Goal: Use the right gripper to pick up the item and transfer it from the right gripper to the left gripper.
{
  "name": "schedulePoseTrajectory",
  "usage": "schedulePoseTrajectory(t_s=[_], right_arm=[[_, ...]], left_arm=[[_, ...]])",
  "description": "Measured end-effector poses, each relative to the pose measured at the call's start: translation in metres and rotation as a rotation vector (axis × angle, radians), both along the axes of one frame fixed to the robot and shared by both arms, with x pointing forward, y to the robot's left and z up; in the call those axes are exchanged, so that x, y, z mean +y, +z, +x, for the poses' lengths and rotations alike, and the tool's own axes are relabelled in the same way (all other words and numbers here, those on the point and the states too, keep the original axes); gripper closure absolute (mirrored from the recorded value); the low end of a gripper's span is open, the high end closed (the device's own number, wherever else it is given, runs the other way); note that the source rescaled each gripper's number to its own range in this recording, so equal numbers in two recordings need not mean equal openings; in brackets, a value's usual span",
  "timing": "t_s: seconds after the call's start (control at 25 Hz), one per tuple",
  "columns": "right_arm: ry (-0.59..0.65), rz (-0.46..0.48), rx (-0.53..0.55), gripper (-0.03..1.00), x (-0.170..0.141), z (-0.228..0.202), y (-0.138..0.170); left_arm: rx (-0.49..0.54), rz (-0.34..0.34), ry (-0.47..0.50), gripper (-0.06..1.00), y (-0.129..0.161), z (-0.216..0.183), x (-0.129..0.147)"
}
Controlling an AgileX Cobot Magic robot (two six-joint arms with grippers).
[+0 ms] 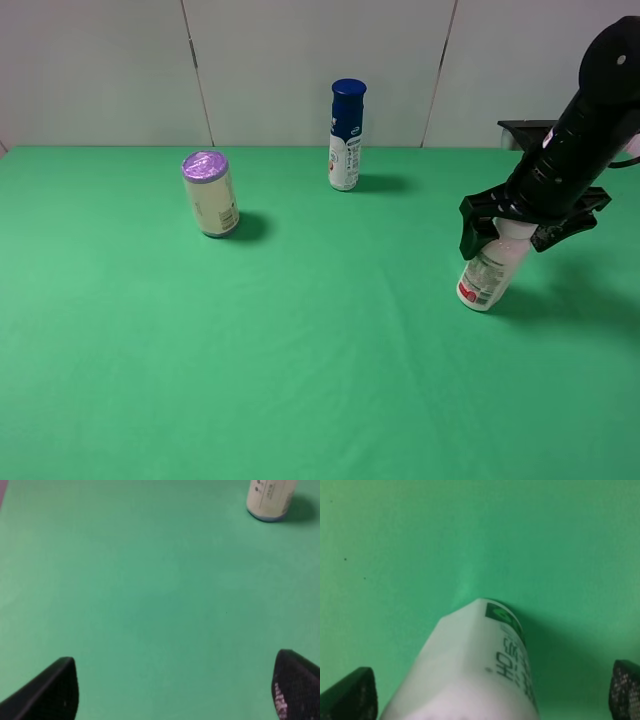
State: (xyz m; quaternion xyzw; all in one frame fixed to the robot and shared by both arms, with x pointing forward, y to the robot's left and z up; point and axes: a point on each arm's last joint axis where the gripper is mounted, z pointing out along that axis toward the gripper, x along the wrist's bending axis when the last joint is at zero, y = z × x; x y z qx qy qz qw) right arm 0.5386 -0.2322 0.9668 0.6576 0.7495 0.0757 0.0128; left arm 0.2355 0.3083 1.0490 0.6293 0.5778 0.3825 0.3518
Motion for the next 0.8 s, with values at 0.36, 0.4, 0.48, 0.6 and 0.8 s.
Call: schedulePoseTrajectory(t_s=[0.36,0.4,0.48,0.6,0.8], right_arm=[[-0.002,0.002,-0.01,0.08,0.0001,0.0009,0.0001],[-0.002,0.001,-0.008,0.21,0.0001,0.0007,0.0001],[-0.006,0.007,0.004,0.54,0.0006,-0.0003,0.0],[-0.02,0.019,0.011,0.9,0.0022,-0.0006,0.0007],[-0.026,0.015,0.011,0.91,0.0018,-0.0005,0.0007]], left_arm=[[0.0,0.0,0.0,0.41,0.0,0.0,0.0],[0.0,0.0,0.0,0.41,0.0,0.0,0.0],[0.0,0.0,0.0,0.41,0.0,0.0,0.0],[0.0,0.0,0.0,0.41,0.0,0.0,0.0],[0.0,0.0,0.0,0.41,0.0,0.0,0.0]])
